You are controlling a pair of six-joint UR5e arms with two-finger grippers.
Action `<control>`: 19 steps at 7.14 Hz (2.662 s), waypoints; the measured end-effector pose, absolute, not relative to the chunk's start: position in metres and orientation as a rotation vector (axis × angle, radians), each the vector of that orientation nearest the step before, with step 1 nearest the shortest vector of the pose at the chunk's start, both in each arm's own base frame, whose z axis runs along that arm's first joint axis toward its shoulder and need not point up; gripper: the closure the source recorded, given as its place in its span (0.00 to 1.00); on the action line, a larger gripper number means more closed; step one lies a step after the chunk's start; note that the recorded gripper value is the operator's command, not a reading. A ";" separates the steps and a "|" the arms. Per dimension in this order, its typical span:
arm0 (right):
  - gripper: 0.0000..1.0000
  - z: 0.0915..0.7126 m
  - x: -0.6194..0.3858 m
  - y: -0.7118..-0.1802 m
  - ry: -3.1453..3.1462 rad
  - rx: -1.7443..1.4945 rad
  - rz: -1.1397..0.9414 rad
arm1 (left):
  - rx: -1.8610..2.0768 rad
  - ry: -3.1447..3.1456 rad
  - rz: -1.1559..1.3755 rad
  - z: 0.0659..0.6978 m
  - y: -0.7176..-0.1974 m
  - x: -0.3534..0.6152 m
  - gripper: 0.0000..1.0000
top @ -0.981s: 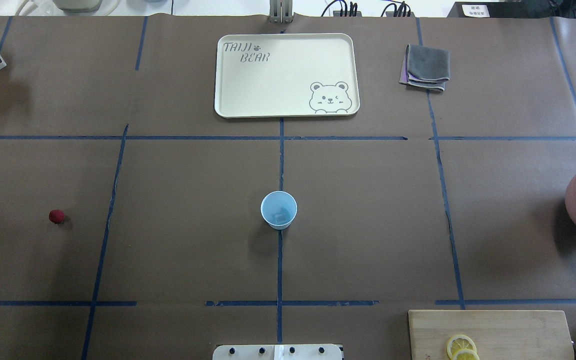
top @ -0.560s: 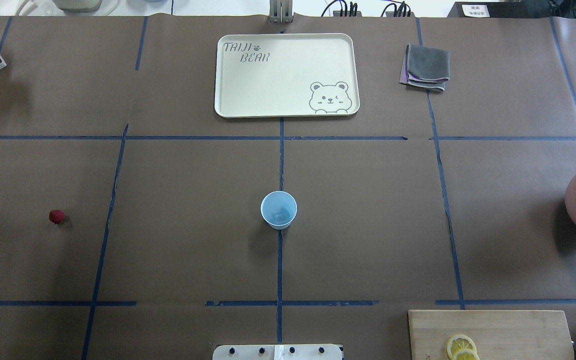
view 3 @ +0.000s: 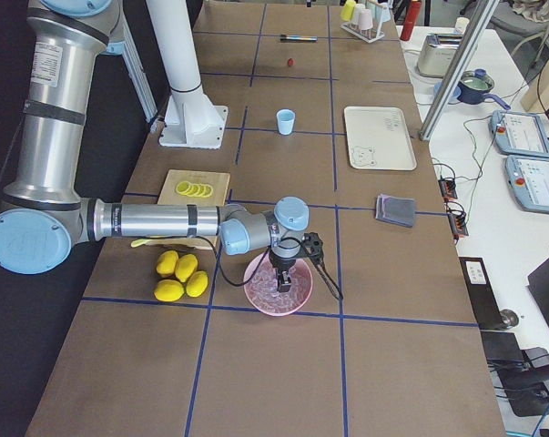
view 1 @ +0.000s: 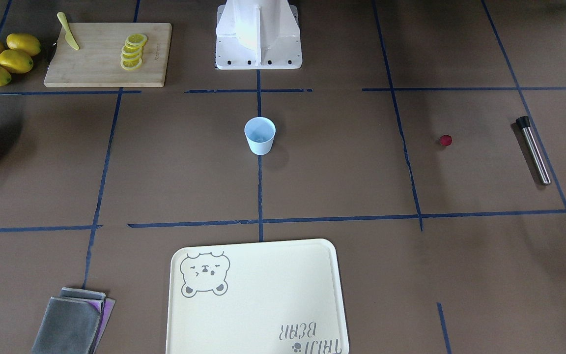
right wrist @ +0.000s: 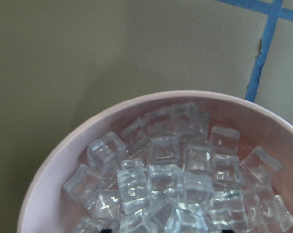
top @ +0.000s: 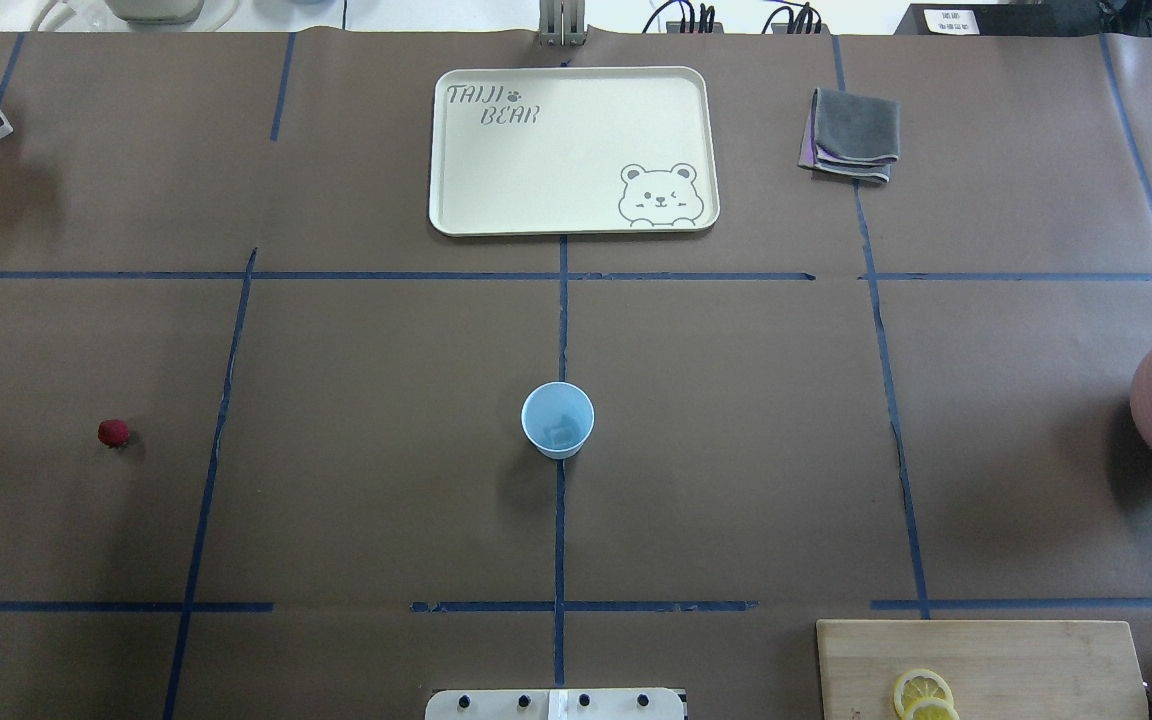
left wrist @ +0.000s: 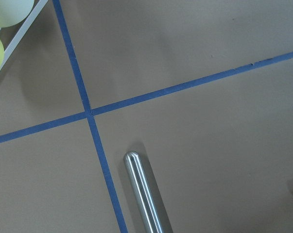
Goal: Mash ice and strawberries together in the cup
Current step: 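Lower the right gripper into the bowl and grasp another ice cube, then carry the ice cube with the right gripper to the blue cup and drop it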
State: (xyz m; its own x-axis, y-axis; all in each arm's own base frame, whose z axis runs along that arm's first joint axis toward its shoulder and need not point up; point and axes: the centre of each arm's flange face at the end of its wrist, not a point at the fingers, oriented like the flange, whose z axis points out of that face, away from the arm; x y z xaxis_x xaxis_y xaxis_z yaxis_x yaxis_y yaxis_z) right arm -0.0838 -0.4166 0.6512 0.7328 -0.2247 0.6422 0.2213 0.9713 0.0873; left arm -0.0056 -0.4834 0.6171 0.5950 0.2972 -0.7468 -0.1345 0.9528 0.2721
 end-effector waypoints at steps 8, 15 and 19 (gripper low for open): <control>0.99 0.654 -0.088 -0.423 -0.682 0.012 -0.257 | 0.196 0.902 0.254 0.617 -0.483 -0.005 0.00; 1.00 0.459 -0.118 -0.425 -0.916 0.044 0.057 | 0.196 0.928 0.257 0.615 -0.483 -0.004 0.00; 1.00 0.262 -0.334 -0.416 -1.071 -0.115 0.360 | 0.198 0.929 0.258 0.614 -0.483 -0.004 0.00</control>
State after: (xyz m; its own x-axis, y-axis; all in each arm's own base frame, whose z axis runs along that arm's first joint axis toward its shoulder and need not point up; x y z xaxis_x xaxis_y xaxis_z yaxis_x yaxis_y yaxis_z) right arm -0.3341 -0.4158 0.2624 0.4272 0.3426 0.8367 -0.2318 0.9360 -0.2649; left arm -0.0038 -0.4832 0.6139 0.5715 0.3032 -0.7625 -0.1339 0.9512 0.2780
